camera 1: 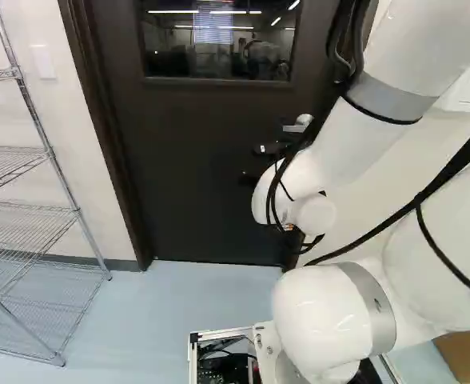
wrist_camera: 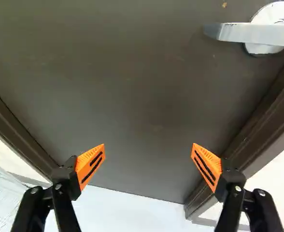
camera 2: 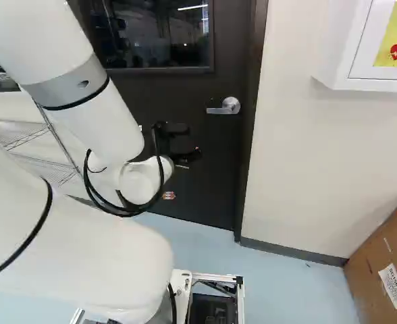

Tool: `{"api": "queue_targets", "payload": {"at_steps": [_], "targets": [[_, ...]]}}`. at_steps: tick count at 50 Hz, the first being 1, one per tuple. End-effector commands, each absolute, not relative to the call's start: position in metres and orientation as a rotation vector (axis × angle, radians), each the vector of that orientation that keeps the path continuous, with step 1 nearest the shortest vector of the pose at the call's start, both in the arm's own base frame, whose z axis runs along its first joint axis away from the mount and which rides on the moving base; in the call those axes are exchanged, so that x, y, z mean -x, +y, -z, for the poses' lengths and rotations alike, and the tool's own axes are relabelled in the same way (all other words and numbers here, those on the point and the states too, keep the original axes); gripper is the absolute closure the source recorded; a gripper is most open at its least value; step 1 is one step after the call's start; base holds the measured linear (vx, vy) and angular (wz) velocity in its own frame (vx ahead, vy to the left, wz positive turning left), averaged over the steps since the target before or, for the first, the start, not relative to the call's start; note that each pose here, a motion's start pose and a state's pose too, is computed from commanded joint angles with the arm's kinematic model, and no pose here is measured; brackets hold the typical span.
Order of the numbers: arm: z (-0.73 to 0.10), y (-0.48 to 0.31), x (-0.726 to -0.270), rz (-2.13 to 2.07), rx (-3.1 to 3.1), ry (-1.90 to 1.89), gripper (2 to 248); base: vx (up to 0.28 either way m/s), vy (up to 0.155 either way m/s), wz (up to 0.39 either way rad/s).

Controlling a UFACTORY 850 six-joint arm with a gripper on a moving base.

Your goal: Open the door and move inside

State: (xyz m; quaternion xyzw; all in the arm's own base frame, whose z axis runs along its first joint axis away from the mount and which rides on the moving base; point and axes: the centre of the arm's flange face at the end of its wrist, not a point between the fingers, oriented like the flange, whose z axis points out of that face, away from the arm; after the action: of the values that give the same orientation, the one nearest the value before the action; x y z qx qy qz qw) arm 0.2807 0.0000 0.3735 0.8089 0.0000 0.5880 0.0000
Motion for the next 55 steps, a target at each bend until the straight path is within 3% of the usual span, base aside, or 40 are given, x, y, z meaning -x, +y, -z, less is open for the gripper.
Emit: {"api": "queue_targets", "payload": {"at_steps": [55], "targets": [[-0.429, 0.000, -0.328, -2.016, -2.410, 0.000, 3, 0.000, 0.000, 0.000]]}}
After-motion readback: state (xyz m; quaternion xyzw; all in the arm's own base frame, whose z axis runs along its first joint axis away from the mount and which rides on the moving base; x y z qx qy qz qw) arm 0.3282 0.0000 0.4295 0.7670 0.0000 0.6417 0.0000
